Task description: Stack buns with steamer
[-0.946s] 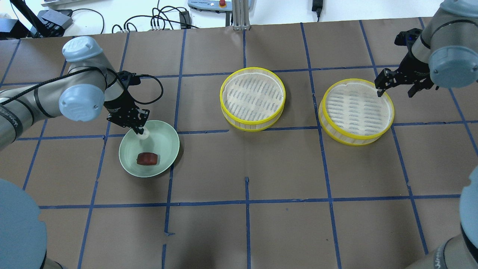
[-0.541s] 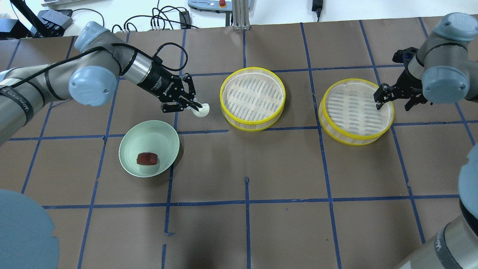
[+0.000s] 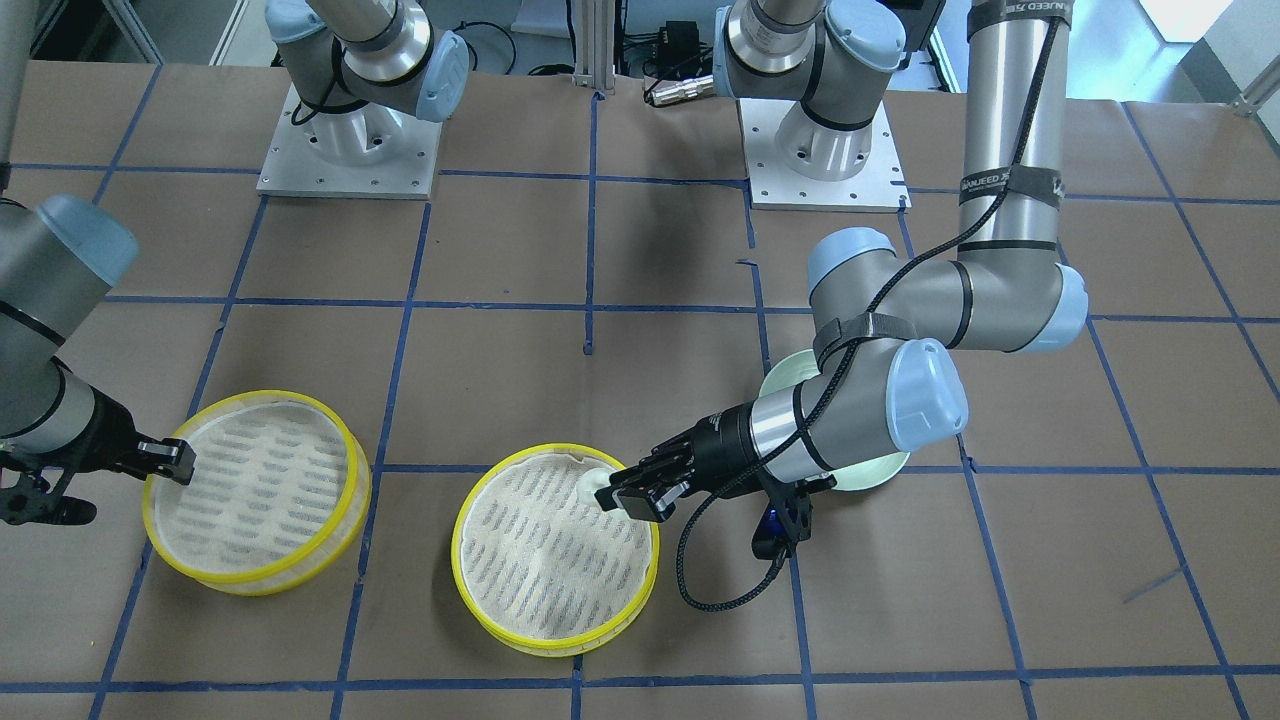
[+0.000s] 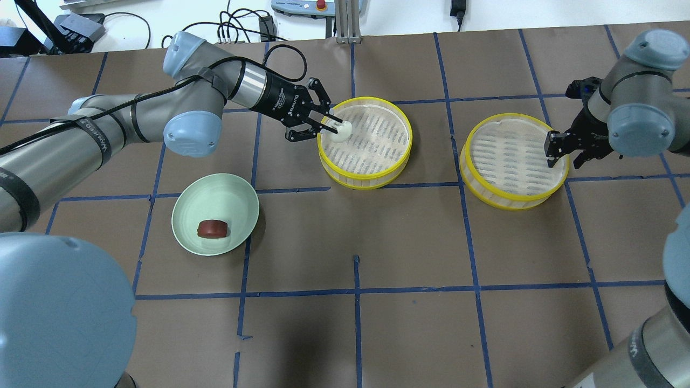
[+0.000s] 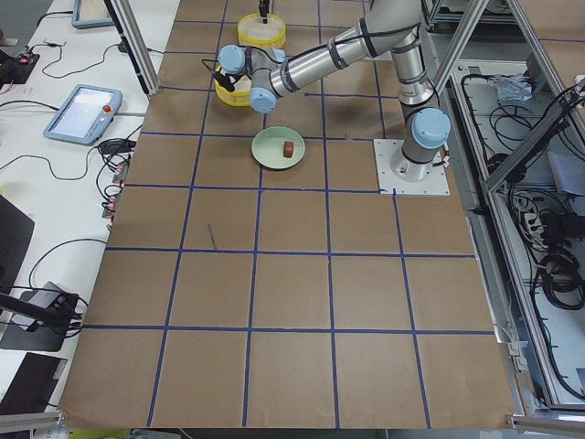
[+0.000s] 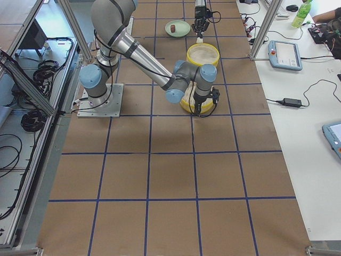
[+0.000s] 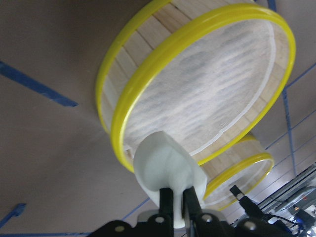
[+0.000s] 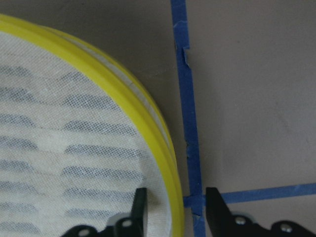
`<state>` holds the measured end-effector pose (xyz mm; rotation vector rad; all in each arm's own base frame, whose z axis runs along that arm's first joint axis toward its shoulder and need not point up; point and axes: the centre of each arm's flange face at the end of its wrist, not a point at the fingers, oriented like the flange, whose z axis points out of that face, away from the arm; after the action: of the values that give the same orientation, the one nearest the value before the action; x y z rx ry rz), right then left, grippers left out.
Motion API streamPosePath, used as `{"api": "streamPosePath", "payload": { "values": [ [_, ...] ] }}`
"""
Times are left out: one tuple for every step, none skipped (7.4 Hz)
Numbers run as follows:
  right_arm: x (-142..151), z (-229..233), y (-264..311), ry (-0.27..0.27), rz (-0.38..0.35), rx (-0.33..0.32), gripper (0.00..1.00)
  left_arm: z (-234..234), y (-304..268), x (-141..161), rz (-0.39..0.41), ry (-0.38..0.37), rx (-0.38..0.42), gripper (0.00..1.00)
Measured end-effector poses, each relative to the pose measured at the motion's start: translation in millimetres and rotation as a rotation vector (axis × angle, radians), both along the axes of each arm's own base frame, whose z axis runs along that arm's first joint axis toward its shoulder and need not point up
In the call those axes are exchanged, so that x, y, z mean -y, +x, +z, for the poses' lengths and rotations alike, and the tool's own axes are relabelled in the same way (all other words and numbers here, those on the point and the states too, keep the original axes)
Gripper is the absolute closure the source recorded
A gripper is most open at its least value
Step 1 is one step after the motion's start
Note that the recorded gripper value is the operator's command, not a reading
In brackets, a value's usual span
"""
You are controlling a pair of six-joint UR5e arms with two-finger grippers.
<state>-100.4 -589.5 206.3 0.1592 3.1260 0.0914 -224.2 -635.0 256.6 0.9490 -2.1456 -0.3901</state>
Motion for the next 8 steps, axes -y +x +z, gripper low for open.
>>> {"api": "streamPosePath", "payload": {
  "values": [
    [0.6, 1.3, -0.1, -0.003, -0.001, 0.0, 0.93, 1.0, -5.0, 2.1, -0.002, -0.007, 0.0, 0.0],
    [2.2, 5.2, -1.1, -0.01, 0.0, -0.005, 0.93, 1.6, -6.7, 2.8, -0.005, -0.012, 0.006, 0.0],
    [8.3, 17.1, -4.1, -0.027, 0.003, -0.017, 0.93, 3.2, -4.9, 0.0, -0.007, -0.023, 0.055, 0.0],
    [18.8, 38.3, -7.8, -0.046, 0.007, -0.027, 0.93, 6.4, 0.8, -9.8, -0.021, -0.039, 0.152, 0.0],
    [27.7, 67.8, -5.8, -0.057, 0.012, -0.03, 0.93, 6.7, 11.2, -25.6, -0.083, -0.056, 0.262, 0.0],
    [33.7, 101.1, 7.3, -0.069, 0.017, -0.028, 0.91, 1.1, 26.1, -42.7, -0.205, -0.059, 0.383, 0.0],
    [38.9, 127.1, 33.5, -0.083, 0.021, -0.029, 0.9, -6.6, 46.8, -59.1, -0.357, -0.03, 0.52, 0.0],
    [43.4, 143.7, 74.0, -0.099, 0.011, -0.03, 0.89, -11.7, 70.1, -72.0, -0.506, 0.011, 0.629, 0.0]
  ]
}}
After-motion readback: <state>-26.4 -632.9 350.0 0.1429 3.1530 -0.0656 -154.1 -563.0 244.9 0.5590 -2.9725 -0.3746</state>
